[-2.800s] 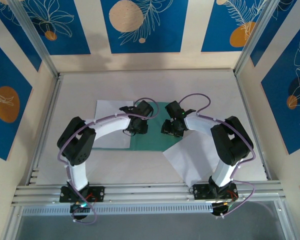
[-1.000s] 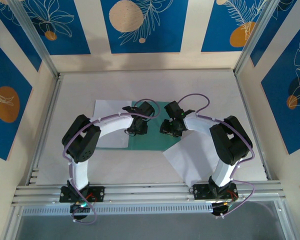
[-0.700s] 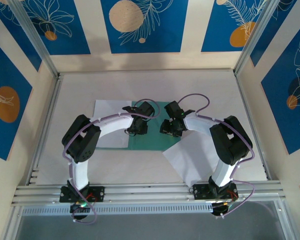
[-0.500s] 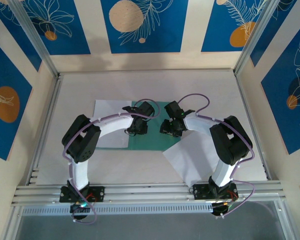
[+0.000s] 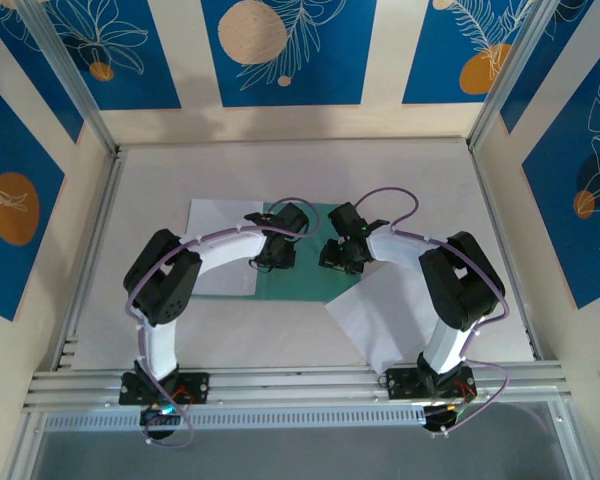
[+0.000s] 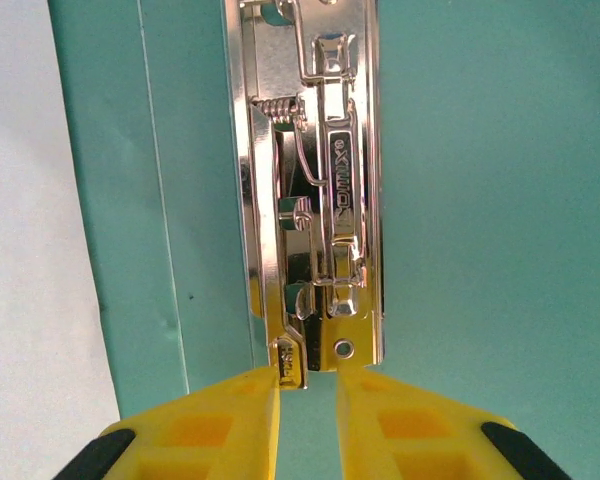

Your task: Put the files into the folder

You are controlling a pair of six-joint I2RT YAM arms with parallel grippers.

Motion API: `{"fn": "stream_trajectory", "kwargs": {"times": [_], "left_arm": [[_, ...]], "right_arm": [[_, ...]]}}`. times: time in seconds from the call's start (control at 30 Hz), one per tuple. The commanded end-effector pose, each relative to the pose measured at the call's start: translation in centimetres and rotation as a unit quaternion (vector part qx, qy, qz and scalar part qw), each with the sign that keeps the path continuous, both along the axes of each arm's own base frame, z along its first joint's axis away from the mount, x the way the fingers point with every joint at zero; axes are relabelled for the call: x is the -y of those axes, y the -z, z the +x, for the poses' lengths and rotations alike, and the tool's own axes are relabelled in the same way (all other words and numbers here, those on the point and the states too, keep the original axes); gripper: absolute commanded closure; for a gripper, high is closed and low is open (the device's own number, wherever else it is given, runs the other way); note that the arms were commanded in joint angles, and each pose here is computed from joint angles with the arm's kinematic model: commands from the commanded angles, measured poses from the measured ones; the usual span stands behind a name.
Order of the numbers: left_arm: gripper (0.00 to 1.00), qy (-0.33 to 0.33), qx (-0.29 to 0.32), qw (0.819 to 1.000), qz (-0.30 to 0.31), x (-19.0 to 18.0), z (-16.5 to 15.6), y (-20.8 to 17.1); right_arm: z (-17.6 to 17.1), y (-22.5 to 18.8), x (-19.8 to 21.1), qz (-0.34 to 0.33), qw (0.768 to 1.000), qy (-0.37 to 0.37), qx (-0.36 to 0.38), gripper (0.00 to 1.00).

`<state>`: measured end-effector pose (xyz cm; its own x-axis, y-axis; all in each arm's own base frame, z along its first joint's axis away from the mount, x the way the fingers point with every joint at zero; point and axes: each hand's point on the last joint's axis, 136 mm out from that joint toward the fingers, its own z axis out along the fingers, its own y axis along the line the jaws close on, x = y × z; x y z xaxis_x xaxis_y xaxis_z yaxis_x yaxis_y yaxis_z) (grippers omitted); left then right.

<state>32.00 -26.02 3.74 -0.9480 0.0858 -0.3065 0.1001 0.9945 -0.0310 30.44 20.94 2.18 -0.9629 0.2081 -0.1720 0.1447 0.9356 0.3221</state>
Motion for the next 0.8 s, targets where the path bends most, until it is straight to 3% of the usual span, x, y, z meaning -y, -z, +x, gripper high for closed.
{"fn": "stream_trajectory", "kwargs": {"times": [0.0,0.77], "left_arm": [[0.79,-0.006,-0.011,1.0,0.0,-0.43,-0.37,0.51],[0.75,-0.01,-0.005,1.0,0.011,-1.2,0.16,0.4]], "right_arm": [[-1.97,0.97,0.64,-0.016,0.999,-0.002,-0.035,0.55],[-2.08,1.14,0.55,-0.016,0.999,-0.006,-0.04,0.55]]}}
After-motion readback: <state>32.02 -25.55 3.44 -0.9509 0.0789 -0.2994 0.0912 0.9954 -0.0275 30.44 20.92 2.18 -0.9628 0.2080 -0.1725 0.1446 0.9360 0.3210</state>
